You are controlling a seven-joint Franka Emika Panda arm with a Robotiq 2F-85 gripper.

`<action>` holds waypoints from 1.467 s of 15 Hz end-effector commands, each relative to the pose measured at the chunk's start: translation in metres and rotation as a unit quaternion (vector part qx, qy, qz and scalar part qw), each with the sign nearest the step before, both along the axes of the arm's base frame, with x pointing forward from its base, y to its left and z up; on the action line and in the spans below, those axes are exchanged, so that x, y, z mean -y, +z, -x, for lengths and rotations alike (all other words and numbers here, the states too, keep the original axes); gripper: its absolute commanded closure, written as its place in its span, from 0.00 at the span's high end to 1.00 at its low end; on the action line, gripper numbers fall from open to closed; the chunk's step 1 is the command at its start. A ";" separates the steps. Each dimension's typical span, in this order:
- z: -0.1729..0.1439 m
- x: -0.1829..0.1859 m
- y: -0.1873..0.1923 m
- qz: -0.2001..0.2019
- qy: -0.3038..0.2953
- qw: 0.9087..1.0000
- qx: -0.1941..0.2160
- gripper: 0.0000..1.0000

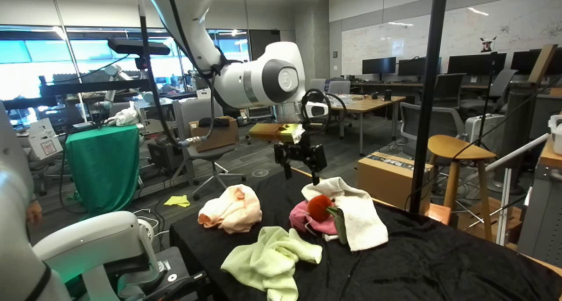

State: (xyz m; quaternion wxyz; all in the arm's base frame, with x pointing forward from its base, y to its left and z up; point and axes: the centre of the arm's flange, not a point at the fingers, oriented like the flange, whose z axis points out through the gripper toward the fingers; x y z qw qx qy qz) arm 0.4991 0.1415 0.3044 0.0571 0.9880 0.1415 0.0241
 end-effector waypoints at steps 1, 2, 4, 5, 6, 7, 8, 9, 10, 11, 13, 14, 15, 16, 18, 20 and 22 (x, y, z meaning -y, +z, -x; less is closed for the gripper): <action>0.010 -0.010 -0.017 -0.007 -0.037 0.999 -0.028 1.00; 0.013 -0.012 -0.023 -0.011 -0.046 0.998 -0.036 1.00; 0.020 -0.013 -0.039 -0.017 -0.071 0.996 -0.050 1.00; 0.025 -0.015 -0.046 -0.021 -0.086 0.994 -0.062 1.00; 0.030 -0.016 -0.053 -0.026 -0.096 0.992 -0.073 1.00; 0.034 -0.016 -0.061 -0.030 -0.110 0.990 -0.080 1.00; 0.038 -0.016 -0.066 -0.036 -0.119 0.988 -0.092 1.00; 0.043 -0.017 -0.071 -0.042 -0.131 0.985 -0.101 1.00; 0.046 -0.017 -0.078 -0.048 -0.140 0.983 -0.110 1.00; 0.051 -0.016 -0.082 -0.054 -0.148 0.980 -0.120 1.00; 0.058 -0.014 -0.089 -0.066 -0.170 0.974 -0.134 1.00; 0.061 -0.012 -0.093 -0.071 -0.181 0.971 -0.141 1.00; 0.064 -0.011 -0.096 -0.075 -0.191 0.968 -0.147 1.00; 0.068 -0.009 -0.098 -0.081 -0.202 0.964 -0.154 1.00; 0.073 -0.005 -0.104 -0.091 -0.220 0.956 -0.171 1.00; 0.080 -0.001 -0.110 -0.094 -0.234 0.950 -0.184 1.00; 0.086 0.005 -0.121 -0.088 -0.229 0.950 -0.192 1.00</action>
